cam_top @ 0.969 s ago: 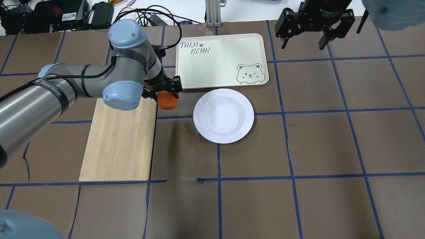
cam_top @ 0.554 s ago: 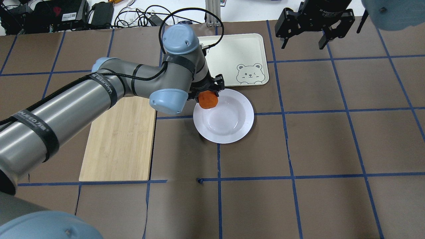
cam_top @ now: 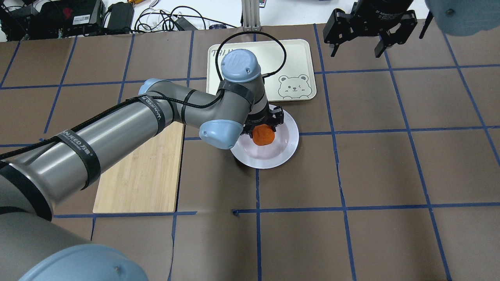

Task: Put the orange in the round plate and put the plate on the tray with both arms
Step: 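Lower the orange into the plate and open the left gripper, then raise the left gripper away while the right arm moves toward the plate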

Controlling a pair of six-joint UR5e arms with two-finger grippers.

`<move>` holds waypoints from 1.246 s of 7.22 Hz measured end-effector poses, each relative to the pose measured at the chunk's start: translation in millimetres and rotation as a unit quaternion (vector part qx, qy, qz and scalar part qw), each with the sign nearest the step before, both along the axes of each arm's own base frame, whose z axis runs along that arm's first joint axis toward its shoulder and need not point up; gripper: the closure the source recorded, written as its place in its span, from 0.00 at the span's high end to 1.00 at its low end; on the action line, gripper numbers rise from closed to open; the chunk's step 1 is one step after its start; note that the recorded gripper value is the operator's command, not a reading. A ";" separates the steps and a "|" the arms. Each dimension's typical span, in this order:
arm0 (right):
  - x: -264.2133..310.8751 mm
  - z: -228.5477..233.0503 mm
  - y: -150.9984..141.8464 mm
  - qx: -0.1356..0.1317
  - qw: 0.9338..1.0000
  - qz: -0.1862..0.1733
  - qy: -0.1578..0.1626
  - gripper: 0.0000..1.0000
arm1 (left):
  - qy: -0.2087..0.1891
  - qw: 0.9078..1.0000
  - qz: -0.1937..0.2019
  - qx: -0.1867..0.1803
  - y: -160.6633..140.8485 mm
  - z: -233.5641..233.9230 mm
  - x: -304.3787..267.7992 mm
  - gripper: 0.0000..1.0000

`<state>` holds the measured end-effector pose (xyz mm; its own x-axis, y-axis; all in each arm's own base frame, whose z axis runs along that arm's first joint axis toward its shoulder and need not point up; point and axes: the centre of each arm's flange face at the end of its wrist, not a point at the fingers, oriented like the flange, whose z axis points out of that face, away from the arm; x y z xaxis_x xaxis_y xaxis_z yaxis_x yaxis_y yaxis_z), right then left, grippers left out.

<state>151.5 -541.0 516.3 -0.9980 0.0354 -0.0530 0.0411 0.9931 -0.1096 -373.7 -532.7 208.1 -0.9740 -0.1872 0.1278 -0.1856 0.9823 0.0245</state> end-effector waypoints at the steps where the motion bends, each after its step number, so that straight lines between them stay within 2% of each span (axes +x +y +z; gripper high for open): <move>1: 0.0 0.0 0.0 0.000 1.000 0.000 0.000 1.00 | -0.002 1.000 0.000 0.006 1.4 -6.8 0.3 1.00; 2: 0.1 0.2 0.1 0.000 1.000 -0.001 -0.001 1.00 | -0.005 1.000 0.001 0.011 1.5 -8.1 1.5 1.00; 4: 0.5 0.6 0.3 -0.001 1.000 -0.002 -0.003 1.00 | -0.007 1.000 0.007 0.009 -10.9 24.4 20.5 1.00; 6: -4.5 -0.9 -3.1 -0.001 1.000 -0.006 -0.010 1.00 | -0.012 1.000 0.002 0.013 -33.4 107.0 61.1 1.00; 7: -6.5 -2.7 -6.9 -0.001 0.999 -0.008 -0.032 1.00 | -0.027 0.999 -0.020 0.012 -32.9 156.2 78.9 1.00; 9: -8.1 -16.5 -17.7 0.008 0.993 -0.016 -0.117 1.00 | -0.059 0.995 -0.085 -0.006 -19.4 227.3 118.9 1.00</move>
